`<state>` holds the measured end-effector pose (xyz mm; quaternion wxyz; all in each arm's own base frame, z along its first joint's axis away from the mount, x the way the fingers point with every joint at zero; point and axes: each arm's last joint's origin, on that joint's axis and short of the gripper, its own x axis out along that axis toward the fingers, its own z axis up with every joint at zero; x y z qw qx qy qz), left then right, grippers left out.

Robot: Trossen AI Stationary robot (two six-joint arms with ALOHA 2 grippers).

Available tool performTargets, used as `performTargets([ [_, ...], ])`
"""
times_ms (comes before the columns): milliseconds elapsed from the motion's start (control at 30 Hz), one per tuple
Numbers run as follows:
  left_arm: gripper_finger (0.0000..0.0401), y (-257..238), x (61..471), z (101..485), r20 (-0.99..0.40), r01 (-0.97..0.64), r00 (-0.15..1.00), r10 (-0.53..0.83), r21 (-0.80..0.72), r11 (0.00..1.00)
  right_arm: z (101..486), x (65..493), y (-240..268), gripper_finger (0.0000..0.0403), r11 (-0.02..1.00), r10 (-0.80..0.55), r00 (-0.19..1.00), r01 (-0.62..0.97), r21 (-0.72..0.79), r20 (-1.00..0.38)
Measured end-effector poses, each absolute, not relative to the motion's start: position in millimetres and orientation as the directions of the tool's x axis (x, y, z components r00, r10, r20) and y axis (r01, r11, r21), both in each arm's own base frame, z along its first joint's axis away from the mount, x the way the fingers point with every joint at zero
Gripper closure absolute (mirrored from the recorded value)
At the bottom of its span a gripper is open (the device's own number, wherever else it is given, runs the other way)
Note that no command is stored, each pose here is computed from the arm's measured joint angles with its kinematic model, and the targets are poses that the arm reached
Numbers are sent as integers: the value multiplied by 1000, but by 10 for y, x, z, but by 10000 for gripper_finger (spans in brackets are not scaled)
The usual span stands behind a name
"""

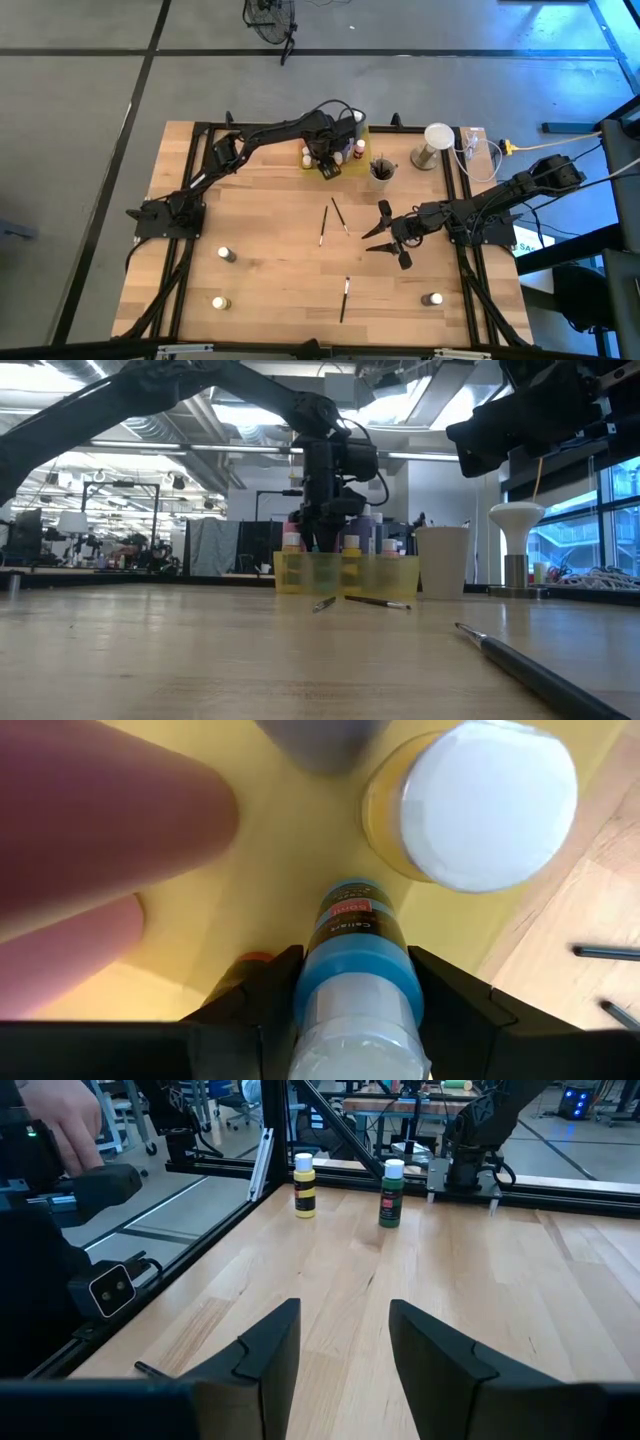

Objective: Pick & Place Paint Supplies
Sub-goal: Put the small light blue paint bottle into the yellow bin

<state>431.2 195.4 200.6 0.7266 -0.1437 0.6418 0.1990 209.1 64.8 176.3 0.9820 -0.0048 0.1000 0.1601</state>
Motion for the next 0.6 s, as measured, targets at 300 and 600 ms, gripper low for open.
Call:
performTargets([
  [300, 233, 1946, 4316, 2008, -989, -472, 96, 109, 51, 880, 1763, 2091, 648, 245, 949, 314, 929, -316, 23, -198],
  [600, 201, 1945, 4315, 2014, -989, -472, 97, 111, 52, 880, 1763, 2091, 648, 245, 949, 314, 929, -316, 23, -198],
])
